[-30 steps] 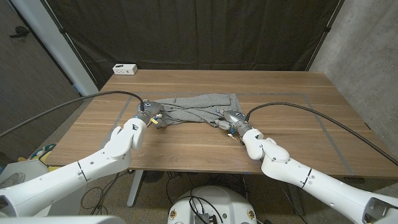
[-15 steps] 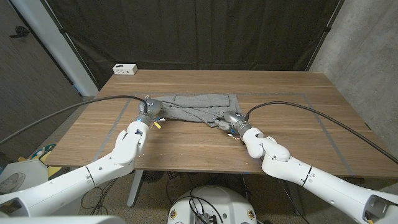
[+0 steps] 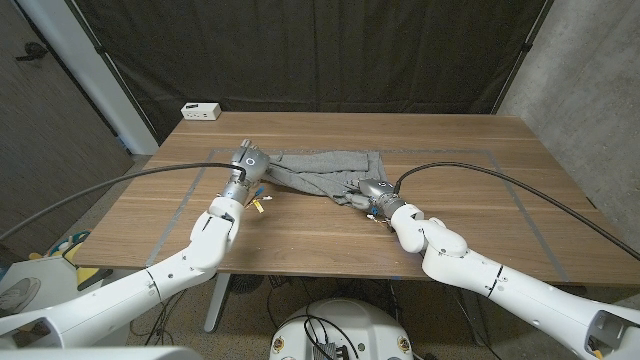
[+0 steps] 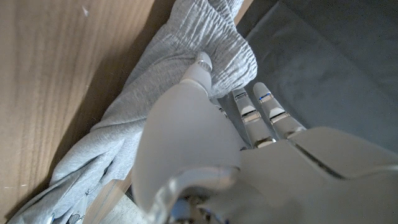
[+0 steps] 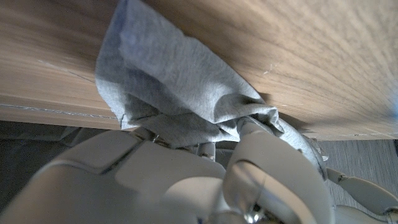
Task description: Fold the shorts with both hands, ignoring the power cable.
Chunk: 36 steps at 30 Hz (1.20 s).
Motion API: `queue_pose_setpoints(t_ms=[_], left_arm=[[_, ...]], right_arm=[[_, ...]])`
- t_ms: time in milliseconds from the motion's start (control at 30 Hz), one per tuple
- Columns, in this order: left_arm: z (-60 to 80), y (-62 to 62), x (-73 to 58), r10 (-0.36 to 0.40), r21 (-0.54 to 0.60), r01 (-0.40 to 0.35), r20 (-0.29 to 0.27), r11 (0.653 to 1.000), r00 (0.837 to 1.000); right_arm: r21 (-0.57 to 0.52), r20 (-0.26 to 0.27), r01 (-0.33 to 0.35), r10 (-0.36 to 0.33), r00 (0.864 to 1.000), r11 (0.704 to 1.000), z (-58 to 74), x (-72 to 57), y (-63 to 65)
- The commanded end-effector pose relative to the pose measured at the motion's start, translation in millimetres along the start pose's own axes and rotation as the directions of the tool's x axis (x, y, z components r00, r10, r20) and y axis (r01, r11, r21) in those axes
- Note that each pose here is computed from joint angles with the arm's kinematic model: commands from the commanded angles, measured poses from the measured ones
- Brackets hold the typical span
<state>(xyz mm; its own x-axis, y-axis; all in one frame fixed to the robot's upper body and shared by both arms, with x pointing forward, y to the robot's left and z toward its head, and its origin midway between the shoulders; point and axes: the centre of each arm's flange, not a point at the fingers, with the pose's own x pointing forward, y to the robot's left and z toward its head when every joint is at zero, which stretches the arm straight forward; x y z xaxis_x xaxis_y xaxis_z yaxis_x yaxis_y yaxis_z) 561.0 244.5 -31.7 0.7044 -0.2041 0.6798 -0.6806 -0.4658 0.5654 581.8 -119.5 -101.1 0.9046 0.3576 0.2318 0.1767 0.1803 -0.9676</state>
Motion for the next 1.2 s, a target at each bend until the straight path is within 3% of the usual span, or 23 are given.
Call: queue_pose_setpoints(t_ms=[33,667,1200], left_arm=[[3.0,10.9,6.3,0.1,0.114,-0.105,0.052,0.988,0.994],[-7.9,32.6,18.9,0.192,0.183,-0.207,0.092,0.961,0.977],[-11.6,56.5,30.7,0.299,0.239,-0.332,0.165,0.912,0.94]], right_arm=[[-0.001,0.005,-0.005,0.005,1.0,1.0,-1.7,0.3,0.8],[0.001,0.013,-0.015,0.015,1.0,1.0,-4.1,5.7,0.6],[0.003,0.006,-0.023,0.023,1.0,1.0,-9.1,6.4,1.4]])
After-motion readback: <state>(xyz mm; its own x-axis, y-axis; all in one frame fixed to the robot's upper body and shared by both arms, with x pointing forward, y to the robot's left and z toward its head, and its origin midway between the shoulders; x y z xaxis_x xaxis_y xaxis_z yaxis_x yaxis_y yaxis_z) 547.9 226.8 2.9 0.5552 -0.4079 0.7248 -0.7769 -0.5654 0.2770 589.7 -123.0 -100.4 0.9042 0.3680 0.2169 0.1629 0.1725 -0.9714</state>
